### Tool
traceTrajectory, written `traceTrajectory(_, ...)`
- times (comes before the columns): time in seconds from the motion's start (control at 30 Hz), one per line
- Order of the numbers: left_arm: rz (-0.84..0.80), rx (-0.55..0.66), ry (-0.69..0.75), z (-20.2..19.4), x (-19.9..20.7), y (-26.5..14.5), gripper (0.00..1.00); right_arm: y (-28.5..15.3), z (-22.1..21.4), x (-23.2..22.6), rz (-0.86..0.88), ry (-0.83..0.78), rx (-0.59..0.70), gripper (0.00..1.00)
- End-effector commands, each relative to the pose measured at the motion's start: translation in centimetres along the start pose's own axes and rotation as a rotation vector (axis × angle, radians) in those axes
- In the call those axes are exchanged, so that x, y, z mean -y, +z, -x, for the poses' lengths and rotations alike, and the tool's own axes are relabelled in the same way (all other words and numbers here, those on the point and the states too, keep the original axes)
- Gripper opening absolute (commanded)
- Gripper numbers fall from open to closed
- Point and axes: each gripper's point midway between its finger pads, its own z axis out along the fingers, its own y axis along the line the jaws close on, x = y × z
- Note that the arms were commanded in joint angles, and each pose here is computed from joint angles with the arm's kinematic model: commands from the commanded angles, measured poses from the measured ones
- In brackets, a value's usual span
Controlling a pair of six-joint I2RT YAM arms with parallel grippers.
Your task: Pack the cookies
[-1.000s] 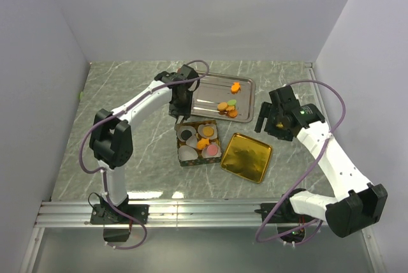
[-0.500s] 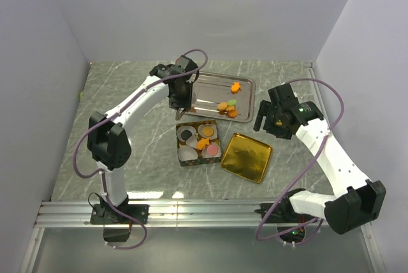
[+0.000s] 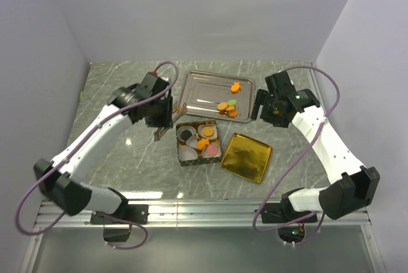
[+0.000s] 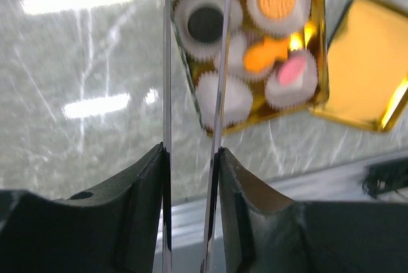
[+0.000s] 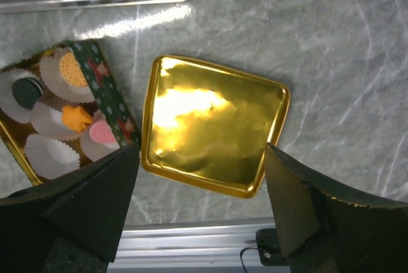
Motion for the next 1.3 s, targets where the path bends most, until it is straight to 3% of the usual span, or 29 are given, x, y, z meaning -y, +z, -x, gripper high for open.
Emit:
traceTrajectory(0.0, -0.112, -0.003, 0.009, -2.4, 0.7, -1.6, 0.41, -0.6, 2.8, -0.6, -0.002, -0.009, 0.068, 0.86)
traceTrajectory(0.13, -0.228, -0.053, 0.042, -6.3, 2.1, -3.5, 0.41, -1.1, 4.2, -1.1, 0.003, -0.016, 0.087, 0.86)
traceTrajectory(0.43, -0.252, -0.113, 0.040, -11.5, 2.3, -4.8, 0.41, -0.8, 4.3, -1.8, 0.024, -0.003, 0.070, 0.85)
traceTrajectory(0.87, -0.178, -0.147, 0.026, -14.2, 0.7, -3.4, 0.41, -0.9, 3.7, -1.6, 0.035, -0.006, 0.067, 0.85)
traceTrajectory(1.27, -0.147, -0.126, 0.045, -13.3, 0.6, -3.1, 0.49, -0.9, 3.2, -1.2, 0.032, -0.003, 0.072, 0.86)
